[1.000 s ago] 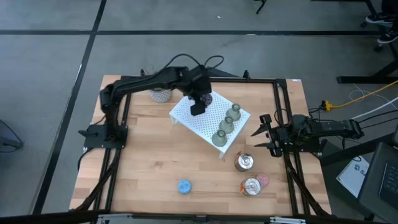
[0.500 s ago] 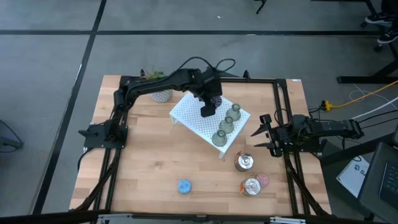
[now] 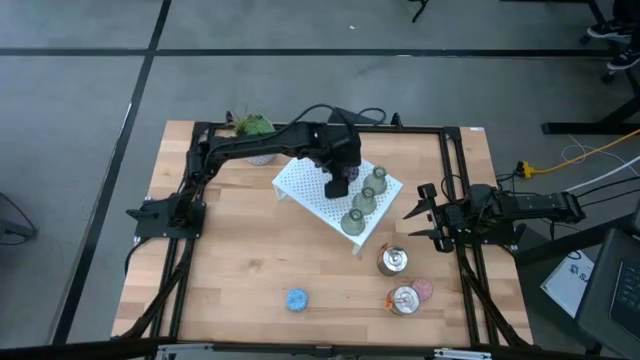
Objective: Pick & Place candle stick holders
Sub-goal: Put the black patterned scented candle on the shelf, then put the blue patterned scented candle on the shelf aligned with the other black patterned scented candle
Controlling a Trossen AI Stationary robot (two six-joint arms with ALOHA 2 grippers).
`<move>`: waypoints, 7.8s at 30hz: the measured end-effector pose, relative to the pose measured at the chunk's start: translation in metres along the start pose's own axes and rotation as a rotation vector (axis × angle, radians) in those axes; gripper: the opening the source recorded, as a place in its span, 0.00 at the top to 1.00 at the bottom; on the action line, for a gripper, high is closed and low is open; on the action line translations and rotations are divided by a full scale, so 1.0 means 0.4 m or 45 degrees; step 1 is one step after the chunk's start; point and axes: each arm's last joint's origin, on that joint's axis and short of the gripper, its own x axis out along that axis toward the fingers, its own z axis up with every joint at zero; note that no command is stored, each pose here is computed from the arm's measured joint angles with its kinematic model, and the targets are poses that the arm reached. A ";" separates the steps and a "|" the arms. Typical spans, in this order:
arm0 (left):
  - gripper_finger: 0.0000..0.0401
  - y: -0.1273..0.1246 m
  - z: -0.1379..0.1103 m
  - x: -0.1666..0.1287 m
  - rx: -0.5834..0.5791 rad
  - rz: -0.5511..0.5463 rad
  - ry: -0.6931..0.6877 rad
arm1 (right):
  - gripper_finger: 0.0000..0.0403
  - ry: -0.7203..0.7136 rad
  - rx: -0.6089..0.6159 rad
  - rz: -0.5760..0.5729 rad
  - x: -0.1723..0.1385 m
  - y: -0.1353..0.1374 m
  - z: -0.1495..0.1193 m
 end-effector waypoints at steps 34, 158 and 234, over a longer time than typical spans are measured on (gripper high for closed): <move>0.17 0.034 -0.013 0.041 -0.062 -0.011 0.044 | 0.47 0.001 0.000 0.000 0.000 0.000 0.000; 0.11 -0.822 -0.405 0.099 0.199 -0.135 0.358 | 0.47 0.018 0.005 0.005 0.000 0.001 -0.003; 0.27 -0.458 -0.244 -0.336 0.220 0.139 -0.394 | 0.47 0.018 0.006 0.006 0.000 0.001 -0.004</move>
